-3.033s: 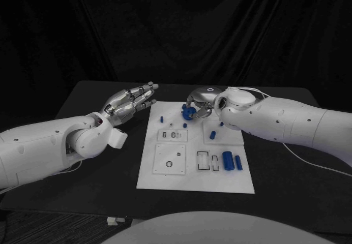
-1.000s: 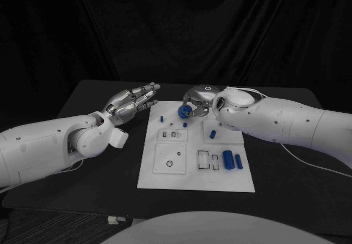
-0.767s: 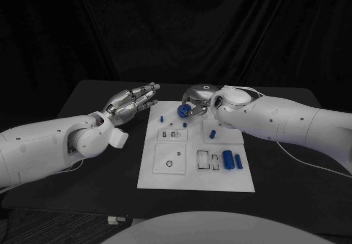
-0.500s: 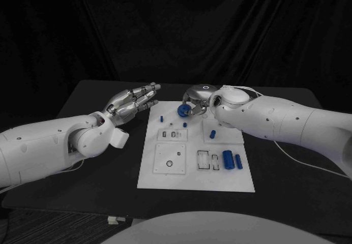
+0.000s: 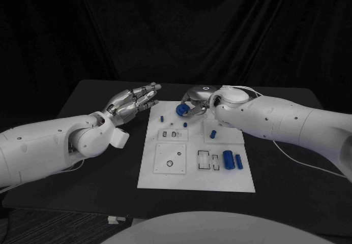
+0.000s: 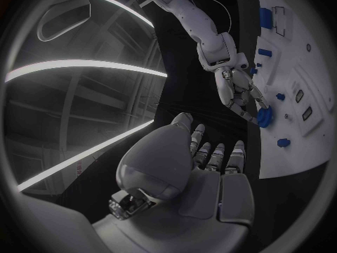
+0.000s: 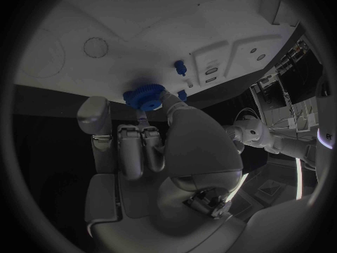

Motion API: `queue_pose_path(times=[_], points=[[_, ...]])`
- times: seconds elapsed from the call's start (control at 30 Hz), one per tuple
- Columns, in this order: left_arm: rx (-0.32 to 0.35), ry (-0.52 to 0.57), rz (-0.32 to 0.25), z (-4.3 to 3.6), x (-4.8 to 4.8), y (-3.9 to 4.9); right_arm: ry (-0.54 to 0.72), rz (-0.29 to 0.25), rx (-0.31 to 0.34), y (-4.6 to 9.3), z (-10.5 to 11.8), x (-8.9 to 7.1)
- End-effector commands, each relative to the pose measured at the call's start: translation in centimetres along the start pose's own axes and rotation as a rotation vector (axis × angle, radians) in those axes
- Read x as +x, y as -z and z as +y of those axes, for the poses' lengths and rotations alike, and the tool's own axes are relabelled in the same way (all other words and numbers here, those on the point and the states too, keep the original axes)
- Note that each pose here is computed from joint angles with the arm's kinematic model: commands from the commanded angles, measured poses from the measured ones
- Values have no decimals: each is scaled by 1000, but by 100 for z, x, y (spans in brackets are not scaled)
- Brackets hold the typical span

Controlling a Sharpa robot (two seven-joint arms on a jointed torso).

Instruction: Assemble the parts on the task board

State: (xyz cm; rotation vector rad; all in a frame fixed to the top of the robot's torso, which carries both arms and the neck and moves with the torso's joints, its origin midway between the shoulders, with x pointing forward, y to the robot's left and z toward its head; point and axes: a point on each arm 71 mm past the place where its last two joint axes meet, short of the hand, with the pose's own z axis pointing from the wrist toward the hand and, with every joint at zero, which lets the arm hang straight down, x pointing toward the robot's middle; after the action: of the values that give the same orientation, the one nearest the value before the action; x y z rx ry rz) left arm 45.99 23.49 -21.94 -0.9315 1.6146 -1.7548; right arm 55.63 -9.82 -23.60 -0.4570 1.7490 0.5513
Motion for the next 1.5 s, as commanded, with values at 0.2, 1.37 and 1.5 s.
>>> queue_pose_path(times=[0.2, 1.37, 1.5], points=[[12, 4, 6, -8, 14, -3, -13, 31, -2, 7, 20, 49], [13, 4, 5, -1, -16, -8, -14, -115, 55, 598, -527, -243], [11, 5, 5, 10, -20, -2, -18, -120, 93, 825, -713, -278]])
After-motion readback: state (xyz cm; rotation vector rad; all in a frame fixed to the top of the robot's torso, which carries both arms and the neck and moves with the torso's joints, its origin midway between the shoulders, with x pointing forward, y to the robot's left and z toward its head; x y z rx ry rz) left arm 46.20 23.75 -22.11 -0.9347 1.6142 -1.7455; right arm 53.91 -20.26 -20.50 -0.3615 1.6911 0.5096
